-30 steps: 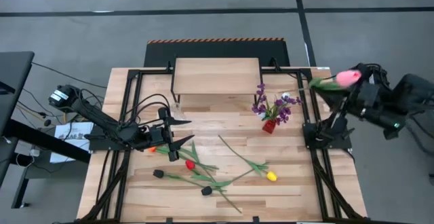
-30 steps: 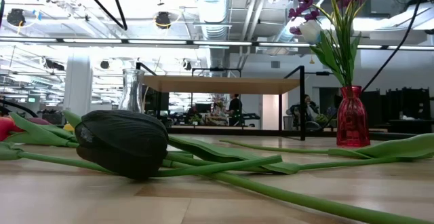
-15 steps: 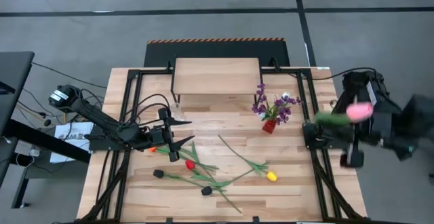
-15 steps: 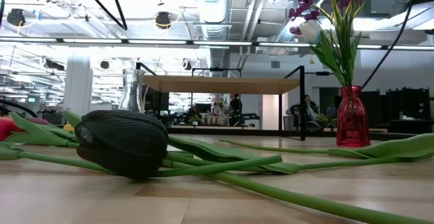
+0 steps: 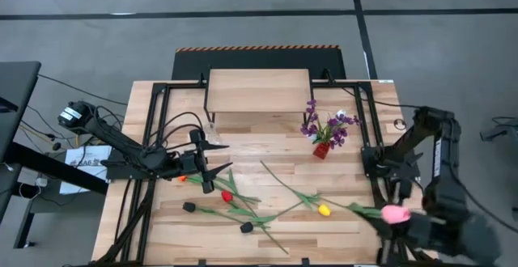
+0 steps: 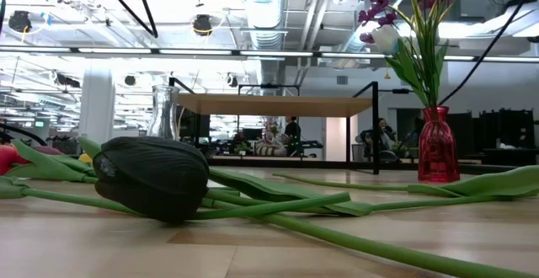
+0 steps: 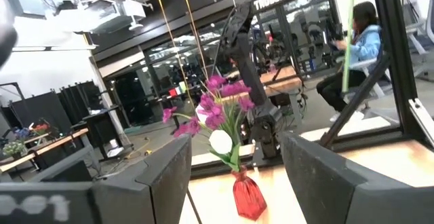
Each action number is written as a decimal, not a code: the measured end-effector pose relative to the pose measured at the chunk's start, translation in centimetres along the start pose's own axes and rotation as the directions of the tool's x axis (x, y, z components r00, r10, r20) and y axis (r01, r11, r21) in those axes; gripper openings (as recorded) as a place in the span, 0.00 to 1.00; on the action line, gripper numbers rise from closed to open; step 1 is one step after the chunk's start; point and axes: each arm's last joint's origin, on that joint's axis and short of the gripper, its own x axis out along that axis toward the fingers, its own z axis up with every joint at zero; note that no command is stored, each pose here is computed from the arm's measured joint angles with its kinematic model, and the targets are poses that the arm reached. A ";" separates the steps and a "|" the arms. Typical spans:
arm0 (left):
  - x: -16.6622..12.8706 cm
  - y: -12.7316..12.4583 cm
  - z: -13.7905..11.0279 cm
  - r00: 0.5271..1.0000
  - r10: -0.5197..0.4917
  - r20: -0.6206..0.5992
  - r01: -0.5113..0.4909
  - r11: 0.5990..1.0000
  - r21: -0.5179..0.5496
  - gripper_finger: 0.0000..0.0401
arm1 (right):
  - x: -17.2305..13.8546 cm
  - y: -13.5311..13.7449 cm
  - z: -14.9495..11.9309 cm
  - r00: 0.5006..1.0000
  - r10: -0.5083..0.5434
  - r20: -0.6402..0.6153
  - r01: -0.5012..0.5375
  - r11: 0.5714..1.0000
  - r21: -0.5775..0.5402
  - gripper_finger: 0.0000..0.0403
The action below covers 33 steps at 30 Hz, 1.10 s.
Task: Pick and place flowers into a vace then onto a shelf
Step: Put the pink flower into the red vase
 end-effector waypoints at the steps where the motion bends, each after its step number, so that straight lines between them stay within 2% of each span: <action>1: 0.0 0.0 -0.1 1.000 -0.004 -0.007 0.004 1.000 0.006 0.55 | 0.5 0.6 -0.6 1.000 -0.010 -0.002 0.010 1.000 -0.014 0.01; 3: 0.0 -0.1 -0.3 1.000 -0.011 -0.022 0.011 1.000 0.018 0.55 | 2.0 1.7 -2.1 0.999 0.031 -0.009 -0.031 0.998 -0.049 0.02; 5: 0.0 -0.2 -0.4 0.999 -0.020 -0.038 0.021 0.999 0.028 0.55 | 3.9 2.3 -3.4 0.989 0.137 -0.048 -0.139 0.990 -0.037 0.01; 8: 0.0 -0.3 -0.5 0.999 -0.038 -0.039 0.039 0.999 0.012 0.55 | 7.7 2.8 -5.2 0.977 0.173 -0.128 -0.173 0.985 0.009 0.01; 11: 0.0 -0.5 -0.6 0.996 -0.080 -0.032 0.080 0.997 0.002 0.55 | 12.2 3.4 -6.9 0.934 0.291 -0.205 -0.293 0.956 0.023 0.01; 13: 0.0 -0.5 -0.6 0.995 -0.098 -0.027 0.098 0.995 0.001 0.55 | 14.8 3.4 -7.4 0.877 0.424 -0.225 -0.428 0.903 0.033 0.01; 17: -0.1 -0.6 -0.6 0.994 -0.108 -0.033 0.108 0.994 0.002 0.55 | 17.6 2.5 -8.4 0.697 0.652 -0.299 -0.681 0.732 0.011 0.01; 19: -0.2 -0.8 -0.6 0.993 -0.114 -0.036 0.114 0.993 0.003 0.55 | 17.9 2.0 -8.5 0.616 0.720 -0.320 -0.762 0.648 -0.010 0.01; 21: -0.3 -1.0 -0.6 0.991 -0.126 -0.039 0.126 0.992 0.006 0.55 | 17.6 1.4 -8.2 0.581 0.744 -0.332 -0.796 0.604 -0.040 0.01; 26: -0.6 -1.4 -0.5 0.988 -0.150 -0.040 0.150 0.989 -0.013 0.55 | 15.4 0.1 -8.0 0.529 0.716 -0.456 -0.818 0.572 -0.052 0.01; 30: -0.8 -1.6 -0.4 0.986 -0.164 -0.036 0.162 0.986 -0.043 0.55 | 13.3 -0.6 -8.1 0.502 0.735 -0.455 -0.848 0.523 -0.091 0.01; 31: -0.8 -1.7 -0.4 0.986 -0.164 -0.034 0.163 0.985 -0.049 0.55 | 12.8 -1.1 -8.7 0.498 0.737 -0.457 -0.850 0.518 -0.092 0.01; 33: -0.8 -1.6 -0.3 0.986 -0.163 -0.031 0.161 0.985 -0.059 0.55 | 11.8 -2.4 -10.3 0.514 0.735 -0.442 -0.839 0.537 -0.084 0.01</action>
